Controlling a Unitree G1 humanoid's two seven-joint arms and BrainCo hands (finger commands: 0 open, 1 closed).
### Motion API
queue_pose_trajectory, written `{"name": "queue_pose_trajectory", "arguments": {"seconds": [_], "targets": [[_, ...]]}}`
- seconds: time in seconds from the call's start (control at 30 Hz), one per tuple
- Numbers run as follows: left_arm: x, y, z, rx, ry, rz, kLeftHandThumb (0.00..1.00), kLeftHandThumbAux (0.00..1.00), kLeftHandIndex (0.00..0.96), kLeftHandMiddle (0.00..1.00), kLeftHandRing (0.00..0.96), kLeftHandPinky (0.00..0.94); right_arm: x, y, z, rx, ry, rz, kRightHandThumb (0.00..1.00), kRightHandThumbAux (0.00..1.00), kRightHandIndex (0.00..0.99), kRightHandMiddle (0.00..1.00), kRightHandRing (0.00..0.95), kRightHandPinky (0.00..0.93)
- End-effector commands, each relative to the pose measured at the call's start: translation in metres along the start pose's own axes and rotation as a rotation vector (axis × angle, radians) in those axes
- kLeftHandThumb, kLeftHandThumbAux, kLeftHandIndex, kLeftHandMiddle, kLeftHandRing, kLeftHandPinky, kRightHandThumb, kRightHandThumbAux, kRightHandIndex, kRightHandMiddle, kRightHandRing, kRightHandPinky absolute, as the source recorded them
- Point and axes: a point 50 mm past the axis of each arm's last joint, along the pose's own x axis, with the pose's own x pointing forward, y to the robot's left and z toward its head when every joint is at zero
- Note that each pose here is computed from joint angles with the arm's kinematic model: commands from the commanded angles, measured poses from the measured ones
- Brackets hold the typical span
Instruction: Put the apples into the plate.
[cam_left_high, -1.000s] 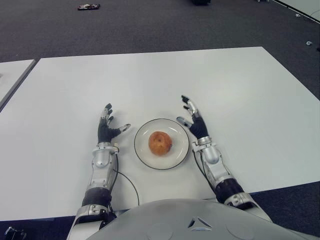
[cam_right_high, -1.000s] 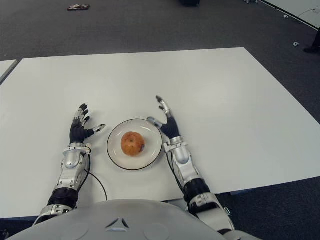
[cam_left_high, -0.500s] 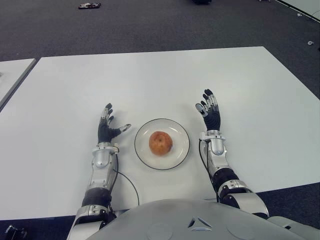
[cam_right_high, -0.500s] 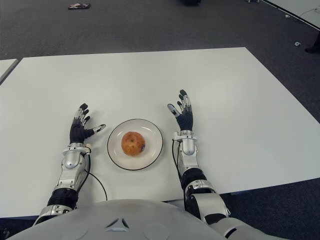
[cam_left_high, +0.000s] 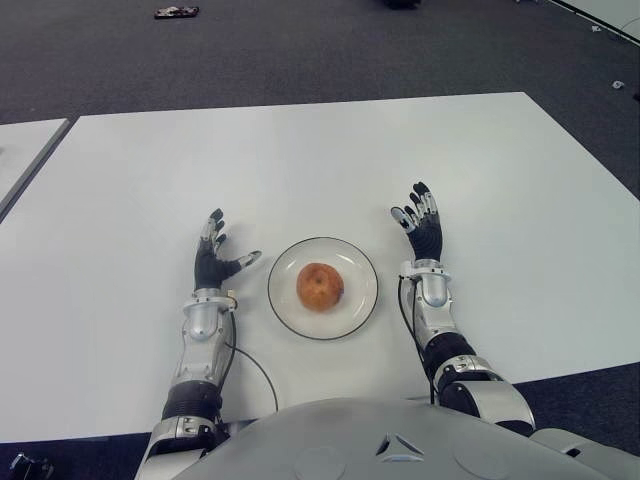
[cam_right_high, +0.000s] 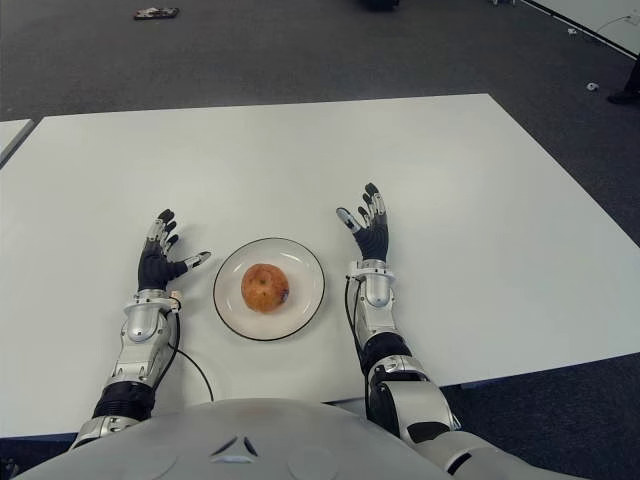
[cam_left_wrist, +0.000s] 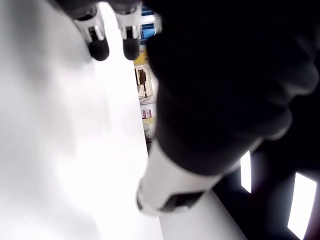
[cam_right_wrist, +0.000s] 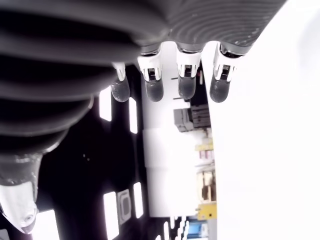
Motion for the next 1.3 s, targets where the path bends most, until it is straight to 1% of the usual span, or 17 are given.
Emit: {"name": "queue_pose_trajectory", "arguments": {"seconds": [0.03, 0.53, 0.77, 1.03, 1.13, 1.3], "targets": [[-0.005, -0.002, -0.008, 0.010, 0.040, -0.006, 0.000, 0.492, 0.000, 0.000, 0.000, 0.000, -0.005, 0.001, -0.007, -0.003, 0.048, -0.012, 0.026, 0.619, 0.000, 0.035, 0.060, 0.116], [-0.004, -0.002, -0.007, 0.013, 0.039, -0.011, 0.000, 0.486, 0.000, 0.000, 0.000, 0.000, -0.009, 0.003, -0.010, -0.022, 0.059, 0.007, 0.034, 0.646, 0.000, 0.045, 0.073, 0.129], [-0.003, -0.003, -0.006, 0.014, 0.036, -0.008, 0.000, 0.492, 0.000, 0.000, 0.000, 0.000, -0.013, 0.003, -0.011, -0.033, 0.070, 0.029, 0.046, 0.665, 0.000, 0.025, 0.052, 0.099], [-0.003, -0.004, -0.006, 0.011, 0.038, -0.011, 0.000, 0.495, 0.000, 0.000, 0.000, 0.000, -0.017, 0.004, -0.013, -0.077, 0.092, 0.083, 0.050, 0.686, 0.000, 0.012, 0.037, 0.090], [-0.003, -0.004, -0.005, 0.008, 0.037, -0.012, 0.000, 0.495, 0.000, 0.000, 0.000, 0.000, -0.018, 0.004, -0.013, -0.096, 0.103, 0.106, 0.050, 0.680, 0.000, 0.006, 0.031, 0.083], [-0.003, -0.006, -0.005, 0.002, 0.035, -0.015, 0.000, 0.499, 0.000, 0.000, 0.000, 0.000, -0.018, 0.003, -0.015, -0.134, 0.160, 0.155, 0.049, 0.640, 0.000, 0.001, 0.024, 0.075]]}}
